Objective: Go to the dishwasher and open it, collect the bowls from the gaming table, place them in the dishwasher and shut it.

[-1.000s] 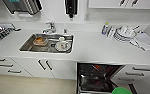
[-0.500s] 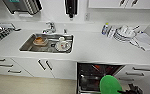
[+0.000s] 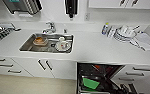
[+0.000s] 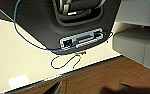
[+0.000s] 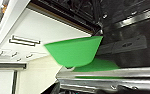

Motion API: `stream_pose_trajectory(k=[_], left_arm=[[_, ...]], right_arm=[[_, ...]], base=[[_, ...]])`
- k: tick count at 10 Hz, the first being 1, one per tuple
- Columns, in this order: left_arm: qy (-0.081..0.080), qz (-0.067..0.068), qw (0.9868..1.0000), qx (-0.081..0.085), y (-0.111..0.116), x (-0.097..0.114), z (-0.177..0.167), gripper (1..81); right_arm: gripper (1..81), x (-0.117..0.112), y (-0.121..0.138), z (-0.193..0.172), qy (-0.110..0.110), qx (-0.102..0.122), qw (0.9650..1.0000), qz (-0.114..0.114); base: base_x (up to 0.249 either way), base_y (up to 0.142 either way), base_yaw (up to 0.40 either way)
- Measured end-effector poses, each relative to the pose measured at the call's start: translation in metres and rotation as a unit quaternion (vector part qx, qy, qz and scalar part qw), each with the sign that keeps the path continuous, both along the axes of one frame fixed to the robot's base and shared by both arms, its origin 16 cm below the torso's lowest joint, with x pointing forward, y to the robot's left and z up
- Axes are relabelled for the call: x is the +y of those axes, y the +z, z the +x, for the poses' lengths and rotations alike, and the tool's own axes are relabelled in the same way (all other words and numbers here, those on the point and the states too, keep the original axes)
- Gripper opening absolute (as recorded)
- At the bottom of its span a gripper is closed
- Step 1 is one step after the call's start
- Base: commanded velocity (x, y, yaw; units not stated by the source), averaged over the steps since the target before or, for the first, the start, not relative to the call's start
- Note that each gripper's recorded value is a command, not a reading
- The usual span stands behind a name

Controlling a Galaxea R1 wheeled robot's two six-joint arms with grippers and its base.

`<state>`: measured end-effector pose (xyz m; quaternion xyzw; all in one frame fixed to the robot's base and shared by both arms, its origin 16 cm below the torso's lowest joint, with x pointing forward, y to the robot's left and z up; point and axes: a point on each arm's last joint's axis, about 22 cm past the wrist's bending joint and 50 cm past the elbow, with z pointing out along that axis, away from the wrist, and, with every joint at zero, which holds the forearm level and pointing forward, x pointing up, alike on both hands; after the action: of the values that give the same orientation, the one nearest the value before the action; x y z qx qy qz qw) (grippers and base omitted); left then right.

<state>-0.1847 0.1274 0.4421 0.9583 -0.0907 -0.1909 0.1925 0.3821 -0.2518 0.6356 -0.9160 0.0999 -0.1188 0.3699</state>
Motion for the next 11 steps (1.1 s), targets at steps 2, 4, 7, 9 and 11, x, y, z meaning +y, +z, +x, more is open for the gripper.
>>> stream_pose_trajectory(k=[2,4,7,9,11], left_arm=[[0.000,0.000,1.0000,0.000,0.000,0.000,0.000,81.1],[0.001,0.000,1.0000,0.000,0.000,-0.001,0.000,81.1],[0.013,0.006,0.9999,0.006,0.000,0.002,0.000,81.1],[0.020,0.010,0.9997,0.007,-0.001,0.005,0.000,81.1],[0.033,0.015,0.9993,0.012,-0.001,0.005,0.001,81.1]], right_arm=[[81.1,-0.020,-0.004,-0.005,0.000,0.012,0.9998,-0.018],[81.1,-0.080,-0.007,-0.025,-0.011,0.034,0.9973,-0.064],[81.1,-0.150,-0.009,-0.075,-0.016,0.079,0.9896,-0.119],[81.1,-0.162,-0.021,-0.140,-0.002,0.137,0.9817,-0.132],[81.1,-0.171,-0.034,-0.205,0.016,0.185,0.9720,-0.144]], base=[[0.000,0.000,0.000],[0.000,0.000,0.000],[0.000,0.000,0.000],[0.000,0.000,0.000],[0.000,0.000,0.000]])
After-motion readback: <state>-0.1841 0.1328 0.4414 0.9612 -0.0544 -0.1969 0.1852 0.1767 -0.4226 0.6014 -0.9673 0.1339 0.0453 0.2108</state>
